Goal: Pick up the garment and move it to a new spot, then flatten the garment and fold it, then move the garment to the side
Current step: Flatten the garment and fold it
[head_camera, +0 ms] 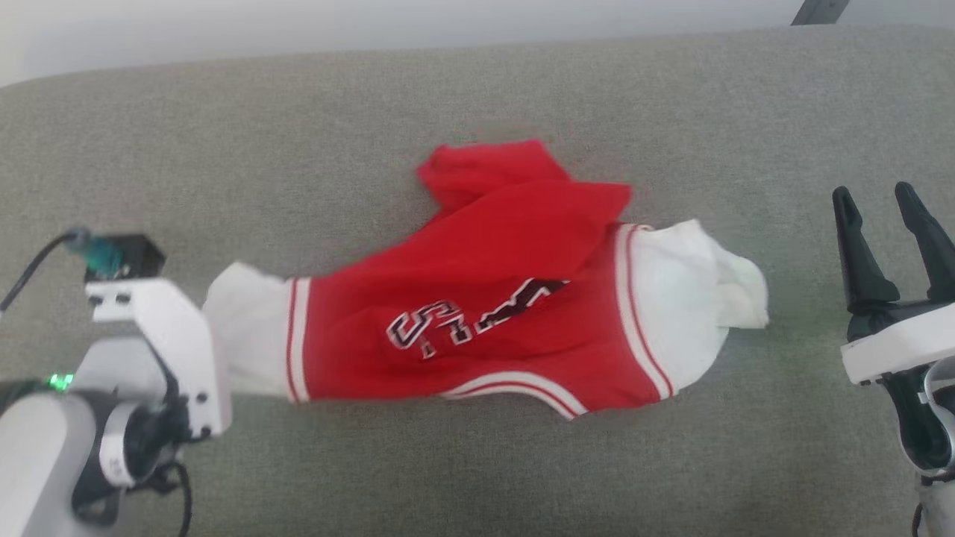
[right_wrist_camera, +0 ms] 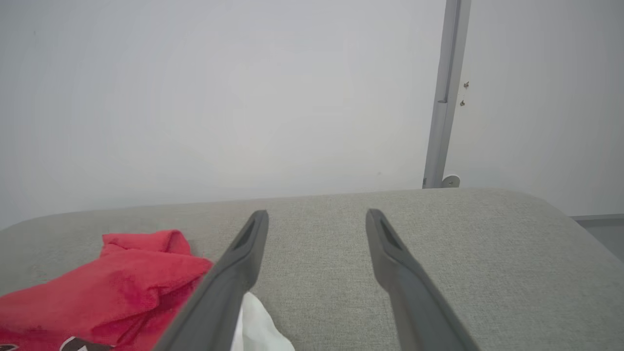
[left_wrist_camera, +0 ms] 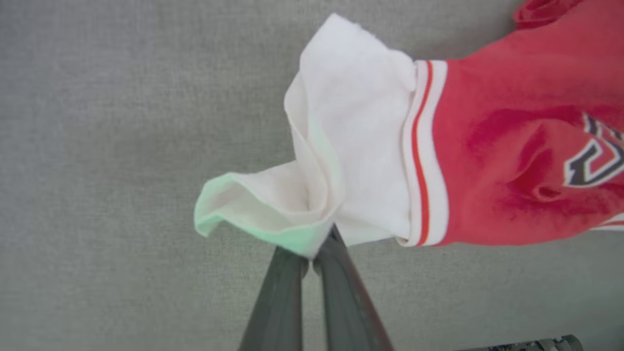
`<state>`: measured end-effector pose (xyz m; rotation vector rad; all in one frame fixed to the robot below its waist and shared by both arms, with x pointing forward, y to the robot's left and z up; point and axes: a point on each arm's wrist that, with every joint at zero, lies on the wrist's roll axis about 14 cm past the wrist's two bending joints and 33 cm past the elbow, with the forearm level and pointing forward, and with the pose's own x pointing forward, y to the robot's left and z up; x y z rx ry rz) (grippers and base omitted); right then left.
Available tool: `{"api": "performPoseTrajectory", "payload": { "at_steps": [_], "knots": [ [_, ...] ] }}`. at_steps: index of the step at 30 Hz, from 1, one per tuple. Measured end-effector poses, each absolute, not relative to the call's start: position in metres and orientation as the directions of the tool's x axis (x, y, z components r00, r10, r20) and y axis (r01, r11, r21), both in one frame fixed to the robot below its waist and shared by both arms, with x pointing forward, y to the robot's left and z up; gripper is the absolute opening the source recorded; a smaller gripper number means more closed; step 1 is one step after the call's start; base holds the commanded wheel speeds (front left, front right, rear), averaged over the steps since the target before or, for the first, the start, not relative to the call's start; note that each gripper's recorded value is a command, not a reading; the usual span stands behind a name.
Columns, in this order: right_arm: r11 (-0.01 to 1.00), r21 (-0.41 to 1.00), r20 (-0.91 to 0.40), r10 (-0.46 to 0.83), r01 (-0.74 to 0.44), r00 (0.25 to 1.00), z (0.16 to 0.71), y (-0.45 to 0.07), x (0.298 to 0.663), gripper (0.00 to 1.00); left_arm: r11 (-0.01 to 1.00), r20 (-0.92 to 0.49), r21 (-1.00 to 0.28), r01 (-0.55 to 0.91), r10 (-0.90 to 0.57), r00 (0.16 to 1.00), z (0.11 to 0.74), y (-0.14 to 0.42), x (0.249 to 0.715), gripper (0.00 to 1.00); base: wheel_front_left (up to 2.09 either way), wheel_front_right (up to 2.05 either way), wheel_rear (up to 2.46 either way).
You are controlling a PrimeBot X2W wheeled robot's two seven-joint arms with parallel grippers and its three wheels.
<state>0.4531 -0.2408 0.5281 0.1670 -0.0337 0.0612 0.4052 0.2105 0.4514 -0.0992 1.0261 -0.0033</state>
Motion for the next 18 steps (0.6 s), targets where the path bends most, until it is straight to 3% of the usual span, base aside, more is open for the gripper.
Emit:
{"api": "performPoseTrajectory", "payload": {
  "at_steps": [12,13,14,15,18],
  "knots": [
    [0.985,0.164,0.015,0.057,-0.059,0.998,0.52,-0.242,0.452,1.0,0.985,-0.906,-0.133,-0.112,-0.075,0.417,0.4,0.211,0.383,0.0,0.0,0.0,0.0],
    [0.985,0.164,0.013,0.056,-0.058,0.998,0.519,-0.242,0.452,1.0,0.985,-0.907,-0.135,-0.111,-0.078,0.413,0.397,0.211,0.382,0.11,0.0,0.0,0.0],
    [0.985,0.165,0.012,0.056,-0.057,0.998,0.519,-0.242,0.452,1.0,0.985,-0.908,-0.135,-0.11,-0.078,0.411,0.394,0.212,0.383,0.41,0.0,0.0,0.0],
    [0.984,0.166,0.013,0.056,-0.057,0.998,0.519,-0.242,0.453,1.0,0.986,-0.908,-0.128,-0.107,-0.074,0.412,0.393,0.214,0.383,1.0,0.0,0.0,0.0],
    [0.985,0.162,0.012,0.057,-0.058,0.998,0.519,-0.244,0.454,1.0,0.988,-0.901,-0.122,-0.098,-0.068,0.428,0.395,0.219,0.389,1.0,0.0,0.0,0.0]
  ]
}}
